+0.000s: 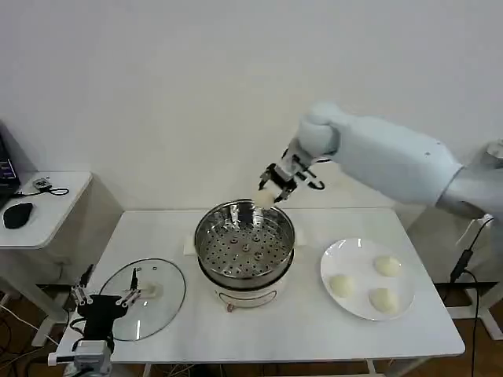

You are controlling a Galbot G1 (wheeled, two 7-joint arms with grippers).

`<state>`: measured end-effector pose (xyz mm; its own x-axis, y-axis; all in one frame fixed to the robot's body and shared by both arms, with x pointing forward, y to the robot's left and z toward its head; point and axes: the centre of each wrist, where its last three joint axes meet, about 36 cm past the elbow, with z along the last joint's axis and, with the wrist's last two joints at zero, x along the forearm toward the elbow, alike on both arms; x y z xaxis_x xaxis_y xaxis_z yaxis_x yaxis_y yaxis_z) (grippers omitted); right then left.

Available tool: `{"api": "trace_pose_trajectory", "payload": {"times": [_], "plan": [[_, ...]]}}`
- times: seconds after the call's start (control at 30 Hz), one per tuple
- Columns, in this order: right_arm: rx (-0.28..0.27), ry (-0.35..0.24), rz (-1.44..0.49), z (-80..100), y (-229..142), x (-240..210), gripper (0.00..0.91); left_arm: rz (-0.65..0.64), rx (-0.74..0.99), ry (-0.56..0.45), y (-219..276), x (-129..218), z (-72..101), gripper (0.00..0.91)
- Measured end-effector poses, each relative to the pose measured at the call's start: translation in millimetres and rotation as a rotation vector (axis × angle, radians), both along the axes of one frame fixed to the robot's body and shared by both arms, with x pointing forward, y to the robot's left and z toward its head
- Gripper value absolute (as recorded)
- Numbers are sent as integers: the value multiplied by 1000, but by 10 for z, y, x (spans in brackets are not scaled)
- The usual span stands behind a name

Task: Take steamed baozi put them in steamer then cover it.

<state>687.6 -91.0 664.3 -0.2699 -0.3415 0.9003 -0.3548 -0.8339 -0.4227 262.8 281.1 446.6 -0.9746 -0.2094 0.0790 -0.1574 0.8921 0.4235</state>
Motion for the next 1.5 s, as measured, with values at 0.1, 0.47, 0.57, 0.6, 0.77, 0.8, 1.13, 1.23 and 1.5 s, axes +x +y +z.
{"api": "trace_pose_trajectory", "payload": {"times": [0.1,0.47,0.57,0.6,0.77,0.8,1.13,1.23,1.5], "plan": [[-18,-11,58,-151,89,19,564,11,1,0,19,-2,-10,907],[-50,-55,196,-657,174,177,574,25,4,-5,36,-1,-6,907],[-50,-67,221,-742,169,234,574,27,3,-5,35,1,-11,907],[-50,-69,229,-770,170,248,574,27,3,-5,35,1,-11,907],[-44,-82,265,-880,191,303,574,28,4,-7,39,4,-8,907],[-43,-84,271,-898,197,312,574,28,5,-7,40,6,-7,907],[-37,-102,314,-909,225,355,907,30,1,-6,35,-5,-16,907],[-36,-110,315,-833,212,357,907,28,-1,-6,27,-3,-17,907],[-5,-130,263,-368,127,270,907,11,-5,-8,-9,11,2,907]]}}
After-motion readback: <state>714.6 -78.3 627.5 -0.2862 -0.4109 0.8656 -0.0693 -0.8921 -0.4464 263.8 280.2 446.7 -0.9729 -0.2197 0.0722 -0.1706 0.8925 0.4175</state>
